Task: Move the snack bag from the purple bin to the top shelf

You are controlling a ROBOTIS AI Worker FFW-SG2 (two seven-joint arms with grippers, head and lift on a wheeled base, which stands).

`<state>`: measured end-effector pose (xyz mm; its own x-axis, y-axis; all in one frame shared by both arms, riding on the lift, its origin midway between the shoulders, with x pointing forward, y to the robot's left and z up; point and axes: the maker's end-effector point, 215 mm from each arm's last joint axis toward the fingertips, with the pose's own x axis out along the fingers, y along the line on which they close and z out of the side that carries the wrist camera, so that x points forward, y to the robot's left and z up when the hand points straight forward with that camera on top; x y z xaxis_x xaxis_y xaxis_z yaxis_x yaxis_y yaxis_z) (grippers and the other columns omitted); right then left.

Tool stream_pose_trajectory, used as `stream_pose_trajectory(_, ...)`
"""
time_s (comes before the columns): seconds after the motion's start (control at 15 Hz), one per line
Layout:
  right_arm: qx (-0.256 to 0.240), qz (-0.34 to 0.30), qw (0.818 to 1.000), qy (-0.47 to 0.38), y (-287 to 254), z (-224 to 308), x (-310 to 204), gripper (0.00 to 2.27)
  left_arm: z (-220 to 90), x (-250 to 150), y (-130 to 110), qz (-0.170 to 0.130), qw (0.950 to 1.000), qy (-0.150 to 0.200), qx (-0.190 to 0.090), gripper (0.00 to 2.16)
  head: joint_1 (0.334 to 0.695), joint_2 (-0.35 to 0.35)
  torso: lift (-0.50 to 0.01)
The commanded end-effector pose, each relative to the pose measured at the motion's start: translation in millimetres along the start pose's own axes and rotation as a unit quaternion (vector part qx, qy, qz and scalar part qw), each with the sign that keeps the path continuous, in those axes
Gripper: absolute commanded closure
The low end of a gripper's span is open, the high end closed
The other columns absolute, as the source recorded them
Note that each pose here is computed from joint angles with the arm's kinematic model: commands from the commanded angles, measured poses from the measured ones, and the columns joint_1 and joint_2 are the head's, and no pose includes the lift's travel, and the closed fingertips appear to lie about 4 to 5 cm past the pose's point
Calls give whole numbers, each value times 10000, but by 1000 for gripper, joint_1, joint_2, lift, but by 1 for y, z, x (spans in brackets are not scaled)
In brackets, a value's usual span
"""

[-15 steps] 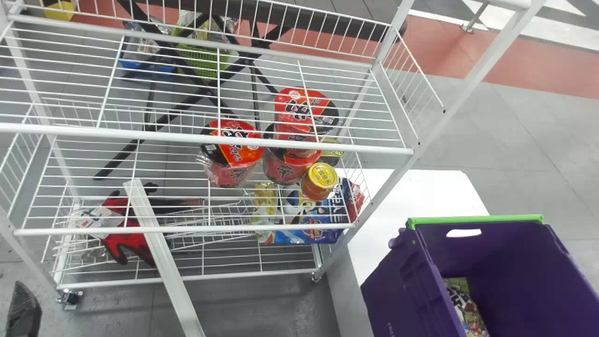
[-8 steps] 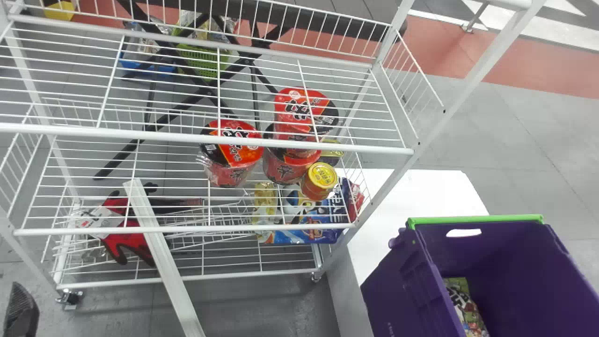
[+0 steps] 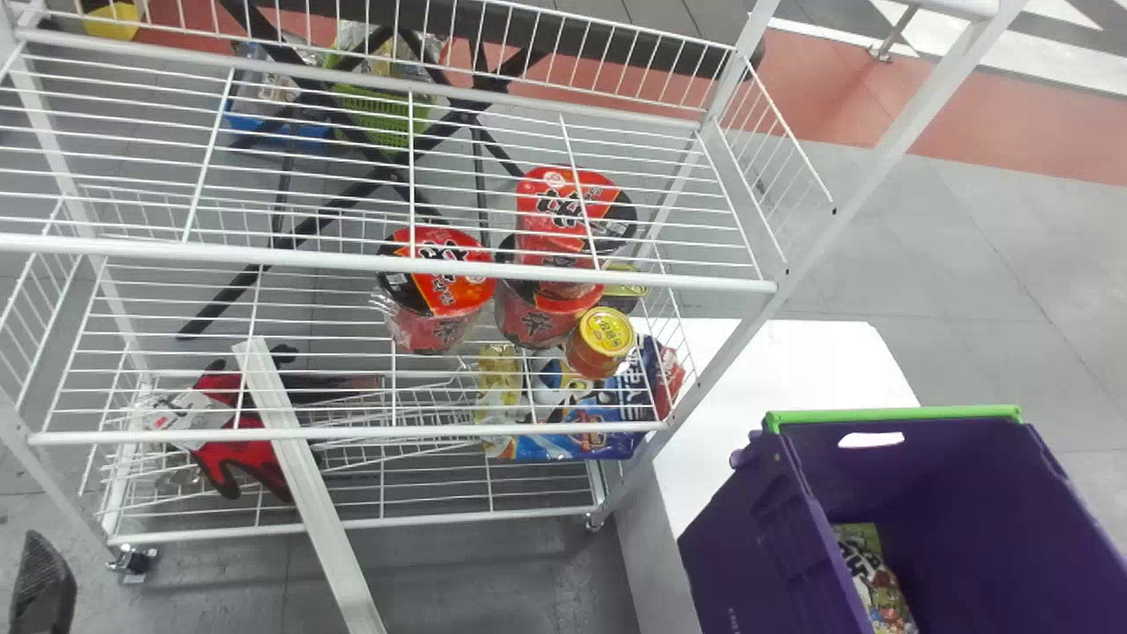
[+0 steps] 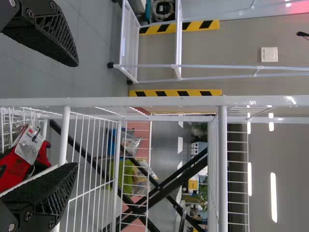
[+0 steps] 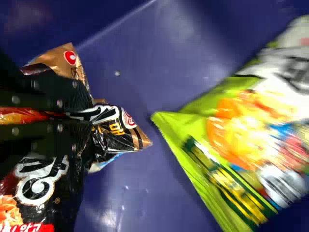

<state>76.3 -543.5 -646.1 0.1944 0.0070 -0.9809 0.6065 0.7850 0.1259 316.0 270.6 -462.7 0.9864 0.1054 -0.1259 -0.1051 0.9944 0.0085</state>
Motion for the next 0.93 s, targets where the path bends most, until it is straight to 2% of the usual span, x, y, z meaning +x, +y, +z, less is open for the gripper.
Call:
stream_pose_trajectory(0.0, 531, 234, 9980, 260, 9, -18, -20, 2253, 1, 1, -2, -12, 10000, -10, -10, 73, 695, -350, -438)
stream_pose_trajectory(0.13, 752, 449, 9957, 302, 19, -21, -25, 2253, 1, 1, -4, -20, 10000, -22, -26, 73, 695, -350, -431)
stream_pose_trajectory(0.87, 912, 273, 9950, 301, 7, -19, -34, 2253, 7, -1, -2, -3, 9999, -115, -27, 73, 695, -350, -387)
